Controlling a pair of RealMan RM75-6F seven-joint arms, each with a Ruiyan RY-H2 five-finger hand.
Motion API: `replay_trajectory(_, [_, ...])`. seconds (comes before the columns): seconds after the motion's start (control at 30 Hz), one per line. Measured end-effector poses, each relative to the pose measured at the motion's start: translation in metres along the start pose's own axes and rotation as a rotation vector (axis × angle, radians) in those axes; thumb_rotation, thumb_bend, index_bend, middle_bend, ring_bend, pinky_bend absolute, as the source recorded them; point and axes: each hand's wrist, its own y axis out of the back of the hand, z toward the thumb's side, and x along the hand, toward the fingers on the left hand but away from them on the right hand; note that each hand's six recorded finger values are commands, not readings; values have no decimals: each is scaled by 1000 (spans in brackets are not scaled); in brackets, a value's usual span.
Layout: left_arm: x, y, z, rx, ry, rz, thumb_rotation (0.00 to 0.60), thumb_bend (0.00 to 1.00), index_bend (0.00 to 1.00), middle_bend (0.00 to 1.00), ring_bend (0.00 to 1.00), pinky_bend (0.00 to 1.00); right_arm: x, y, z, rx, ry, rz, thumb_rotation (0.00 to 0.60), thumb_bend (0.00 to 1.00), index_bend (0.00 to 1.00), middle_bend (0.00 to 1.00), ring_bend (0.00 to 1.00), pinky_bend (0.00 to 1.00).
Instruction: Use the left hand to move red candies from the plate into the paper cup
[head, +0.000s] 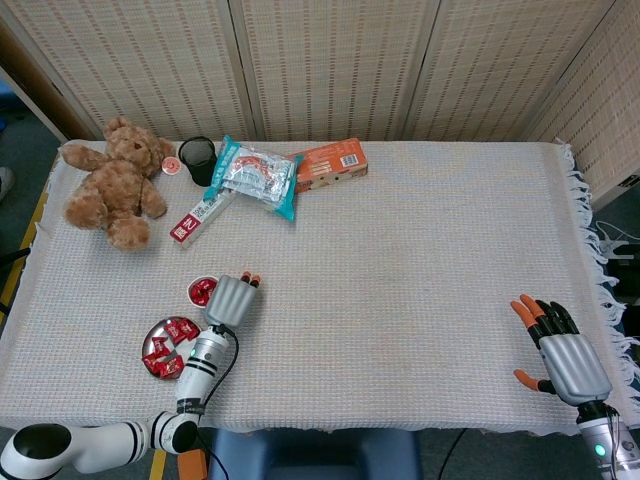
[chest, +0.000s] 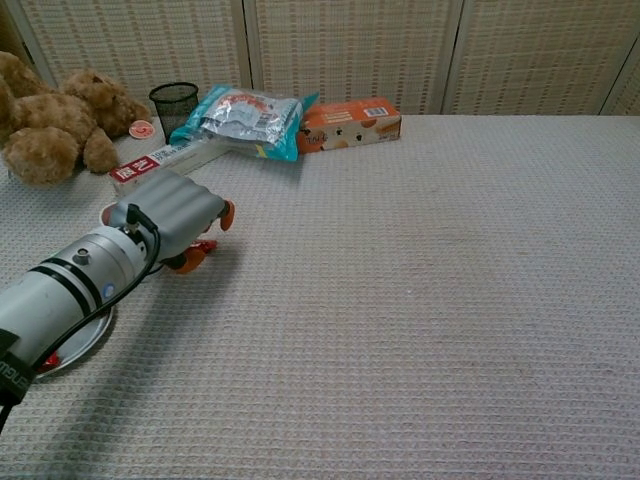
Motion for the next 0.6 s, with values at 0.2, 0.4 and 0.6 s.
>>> replay_trajectory(0.2, [4, -4, 2, 47, 9, 1, 600, 405, 366, 423, 929, 1000, 1, 2, 0, -4, 0, -7, 600, 86, 0, 0, 0, 0])
replay_trajectory(0.4, [4, -5, 0, 71, 23, 11, 600, 406, 370, 423, 929, 1000, 1, 2, -2, -5, -1, -6, 600, 86, 0, 0, 0, 0])
replay_trajectory(0.6, [-1, -2, -6, 61, 30, 17, 600, 405, 368, 419, 928, 1000, 1, 1, -1, -2, 0, -4, 600, 86, 0, 0, 0, 0])
